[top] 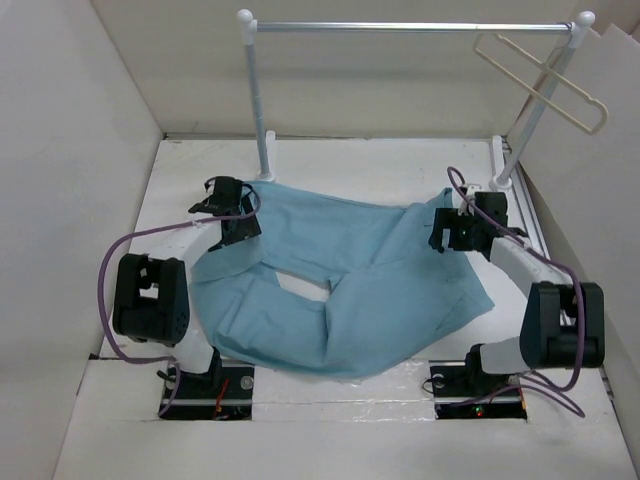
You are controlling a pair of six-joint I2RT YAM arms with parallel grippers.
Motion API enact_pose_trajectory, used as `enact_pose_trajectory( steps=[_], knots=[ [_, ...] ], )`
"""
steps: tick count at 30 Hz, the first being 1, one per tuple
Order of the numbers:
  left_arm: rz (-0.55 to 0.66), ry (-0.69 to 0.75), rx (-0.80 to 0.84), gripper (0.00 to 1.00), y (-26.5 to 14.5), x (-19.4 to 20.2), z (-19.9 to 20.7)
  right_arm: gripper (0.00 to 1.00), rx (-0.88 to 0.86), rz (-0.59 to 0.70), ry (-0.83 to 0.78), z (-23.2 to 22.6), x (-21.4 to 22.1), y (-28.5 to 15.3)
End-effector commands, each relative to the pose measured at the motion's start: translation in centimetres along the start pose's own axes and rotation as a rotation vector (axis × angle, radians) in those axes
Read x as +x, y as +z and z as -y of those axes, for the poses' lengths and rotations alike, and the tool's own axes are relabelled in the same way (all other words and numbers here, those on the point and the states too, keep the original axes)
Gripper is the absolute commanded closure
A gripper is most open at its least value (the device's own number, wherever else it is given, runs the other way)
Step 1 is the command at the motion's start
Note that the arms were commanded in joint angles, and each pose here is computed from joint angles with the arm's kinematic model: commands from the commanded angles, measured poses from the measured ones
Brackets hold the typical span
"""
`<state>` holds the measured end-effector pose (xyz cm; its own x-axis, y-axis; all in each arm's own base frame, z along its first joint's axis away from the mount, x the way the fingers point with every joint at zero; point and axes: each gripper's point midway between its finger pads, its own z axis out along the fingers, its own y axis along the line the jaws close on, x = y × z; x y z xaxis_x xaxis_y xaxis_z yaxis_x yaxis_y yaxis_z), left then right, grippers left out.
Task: Place the trousers on the hanger
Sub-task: Flatten out the trousers at the center of the board.
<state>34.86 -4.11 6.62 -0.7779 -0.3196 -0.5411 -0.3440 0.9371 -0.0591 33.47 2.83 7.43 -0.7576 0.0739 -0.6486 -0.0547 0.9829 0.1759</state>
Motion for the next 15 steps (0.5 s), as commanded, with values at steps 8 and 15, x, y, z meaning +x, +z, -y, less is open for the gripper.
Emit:
enact_pose_trajectory(
  steps=[8,15],
  knots=[
    [0.017,0.012,0.012,0.23,1.1,-2.0,1.3,0.01,-0.089,0.291,-0.083,2.0,-11.6,3.2],
    [0.087,0.026,0.031,0.17,-2.7,-3.8,1.9,0.09,-0.235,0.258,-0.021,-0.1,-10.0,5.9]
  ],
)
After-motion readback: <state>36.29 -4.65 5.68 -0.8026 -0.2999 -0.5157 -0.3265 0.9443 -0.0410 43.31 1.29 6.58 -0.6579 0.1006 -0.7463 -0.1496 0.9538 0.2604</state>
